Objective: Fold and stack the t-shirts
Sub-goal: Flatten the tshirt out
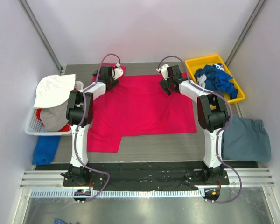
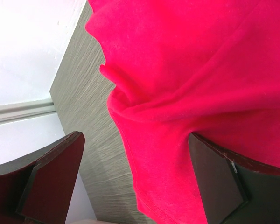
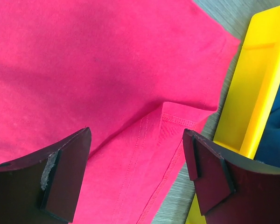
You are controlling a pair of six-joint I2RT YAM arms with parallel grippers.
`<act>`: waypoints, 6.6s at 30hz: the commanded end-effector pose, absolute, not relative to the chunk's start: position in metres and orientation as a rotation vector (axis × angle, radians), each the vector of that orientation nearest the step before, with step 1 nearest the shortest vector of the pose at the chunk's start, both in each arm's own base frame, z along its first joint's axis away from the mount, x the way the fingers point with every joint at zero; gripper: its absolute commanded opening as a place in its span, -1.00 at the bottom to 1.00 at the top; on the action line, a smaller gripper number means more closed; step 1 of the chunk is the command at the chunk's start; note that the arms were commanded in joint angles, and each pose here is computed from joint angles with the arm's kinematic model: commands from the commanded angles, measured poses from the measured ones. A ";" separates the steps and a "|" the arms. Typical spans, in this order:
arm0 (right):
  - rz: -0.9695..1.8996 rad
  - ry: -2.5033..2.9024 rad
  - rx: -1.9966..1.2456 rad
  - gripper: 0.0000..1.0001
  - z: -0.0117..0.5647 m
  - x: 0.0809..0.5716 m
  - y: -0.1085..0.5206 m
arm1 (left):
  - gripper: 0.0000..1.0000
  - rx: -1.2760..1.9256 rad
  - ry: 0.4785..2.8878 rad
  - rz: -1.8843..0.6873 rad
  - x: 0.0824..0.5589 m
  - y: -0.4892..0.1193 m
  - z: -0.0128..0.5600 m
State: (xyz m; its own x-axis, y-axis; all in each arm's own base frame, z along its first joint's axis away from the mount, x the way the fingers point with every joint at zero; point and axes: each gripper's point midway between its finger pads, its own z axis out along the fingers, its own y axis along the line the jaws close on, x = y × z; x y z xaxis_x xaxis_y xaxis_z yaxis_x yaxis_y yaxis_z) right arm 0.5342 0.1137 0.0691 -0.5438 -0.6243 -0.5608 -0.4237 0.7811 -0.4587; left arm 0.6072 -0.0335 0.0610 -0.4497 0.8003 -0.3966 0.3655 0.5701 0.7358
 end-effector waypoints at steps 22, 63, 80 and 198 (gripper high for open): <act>-0.289 2.157 -0.663 0.71 0.150 0.454 0.095 | 0.99 0.702 1.950 0.663 0.533 -0.030 0.192; -0.235 2.270 -0.810 0.65 0.101 0.395 0.104 | 0.18 1.095 2.502 0.219 0.289 -0.025 0.035; -0.246 2.277 -0.822 0.63 0.094 0.391 0.102 | -0.67 1.076 2.638 0.050 0.245 -0.025 0.017; -0.320 2.286 -0.798 0.65 0.096 0.393 0.068 | 0.43 1.114 2.363 0.041 0.250 -0.055 0.101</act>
